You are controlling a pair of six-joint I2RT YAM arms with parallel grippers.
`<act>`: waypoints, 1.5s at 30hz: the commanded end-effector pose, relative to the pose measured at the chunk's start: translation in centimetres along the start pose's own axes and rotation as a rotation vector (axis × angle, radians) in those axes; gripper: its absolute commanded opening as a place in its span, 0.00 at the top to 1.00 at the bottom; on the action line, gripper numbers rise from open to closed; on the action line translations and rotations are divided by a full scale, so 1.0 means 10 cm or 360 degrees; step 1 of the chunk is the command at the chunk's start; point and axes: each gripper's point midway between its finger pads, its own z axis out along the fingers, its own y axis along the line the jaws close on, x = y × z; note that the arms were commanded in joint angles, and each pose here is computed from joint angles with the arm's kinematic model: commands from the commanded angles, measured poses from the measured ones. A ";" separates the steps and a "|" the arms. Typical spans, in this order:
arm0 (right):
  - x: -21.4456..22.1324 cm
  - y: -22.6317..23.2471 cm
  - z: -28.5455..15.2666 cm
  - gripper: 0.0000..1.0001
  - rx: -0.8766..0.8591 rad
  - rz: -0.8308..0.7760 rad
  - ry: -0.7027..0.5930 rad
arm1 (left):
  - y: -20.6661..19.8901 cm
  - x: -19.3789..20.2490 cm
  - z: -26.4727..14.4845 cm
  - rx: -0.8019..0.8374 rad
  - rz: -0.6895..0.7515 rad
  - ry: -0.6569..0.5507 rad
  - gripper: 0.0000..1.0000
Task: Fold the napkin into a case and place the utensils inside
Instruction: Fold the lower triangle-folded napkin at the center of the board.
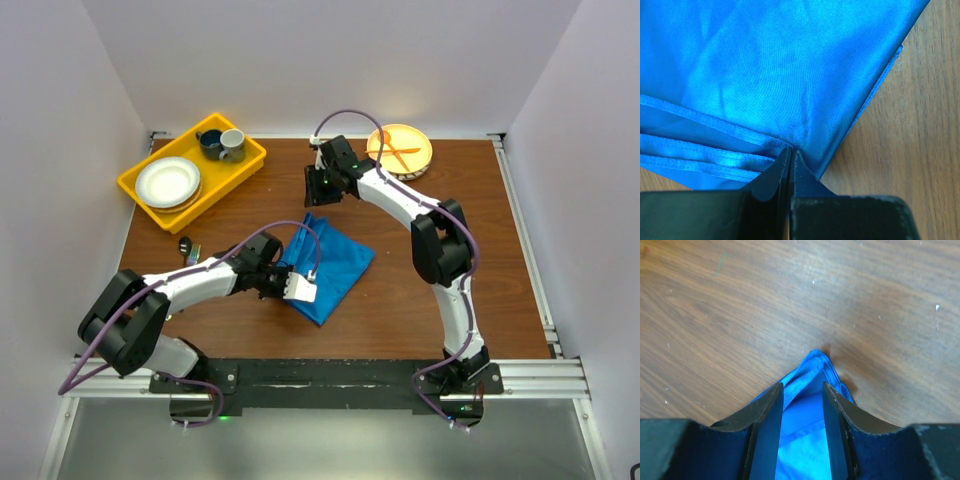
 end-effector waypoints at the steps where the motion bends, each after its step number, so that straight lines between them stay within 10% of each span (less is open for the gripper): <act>1: -0.31 0.08 0.05 0.59 -0.0028 0.0019 -0.0149 | -0.26 0.15 0.03 0.0124 -0.0078 0.0066 1.00; 45: 0.14 -0.07 0.50 0.74 0.0021 0.0049 0.0046 | -0.23 0.16 0.04 0.0113 -0.0078 0.0067 1.00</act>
